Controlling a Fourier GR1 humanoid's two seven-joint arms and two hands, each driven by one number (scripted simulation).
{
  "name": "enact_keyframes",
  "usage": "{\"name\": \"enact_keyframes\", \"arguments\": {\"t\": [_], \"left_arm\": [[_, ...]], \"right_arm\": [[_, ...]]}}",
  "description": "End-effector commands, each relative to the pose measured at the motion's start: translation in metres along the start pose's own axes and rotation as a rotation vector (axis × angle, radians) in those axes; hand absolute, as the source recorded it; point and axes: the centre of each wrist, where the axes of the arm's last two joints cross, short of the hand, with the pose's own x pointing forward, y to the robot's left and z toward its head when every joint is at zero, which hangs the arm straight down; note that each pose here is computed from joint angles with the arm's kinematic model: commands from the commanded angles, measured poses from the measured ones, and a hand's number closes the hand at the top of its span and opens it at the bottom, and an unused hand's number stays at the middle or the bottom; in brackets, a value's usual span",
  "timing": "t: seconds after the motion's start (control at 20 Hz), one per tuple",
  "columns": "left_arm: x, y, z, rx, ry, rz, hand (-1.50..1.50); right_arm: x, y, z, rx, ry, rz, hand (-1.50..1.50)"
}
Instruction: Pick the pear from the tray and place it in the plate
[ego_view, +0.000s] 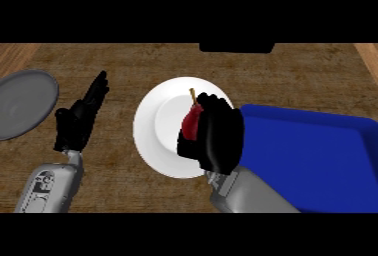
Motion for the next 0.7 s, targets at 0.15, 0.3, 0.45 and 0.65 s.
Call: {"name": "enact_keyframes", "arguments": {"t": [0.15,0.3,0.45,0.65], "left_arm": [[-0.007,-0.010,-0.011,-0.007,-0.006,0.009,0.00],[-0.005,-0.012,-0.005,-0.005,-0.009,0.001,0.00],[-0.006,-0.004,-0.004,-0.034,-0.012,0.000,0.00],[0.004,-0.004,-0.012,-0.023,-0.010,0.003,0.00]], "right_arm": [[0.006,0.045,-0.040,0.084,0.198,0.112,1.50],[-0.023,0.065,-0.041,0.133,0.292,-0.012,-1.50],[-0.032,0.074,-0.048,0.122,0.328,-0.112,-1.50],[-0.026,0.082,-0.064,0.115,0.304,-0.138,-1.50]]}}
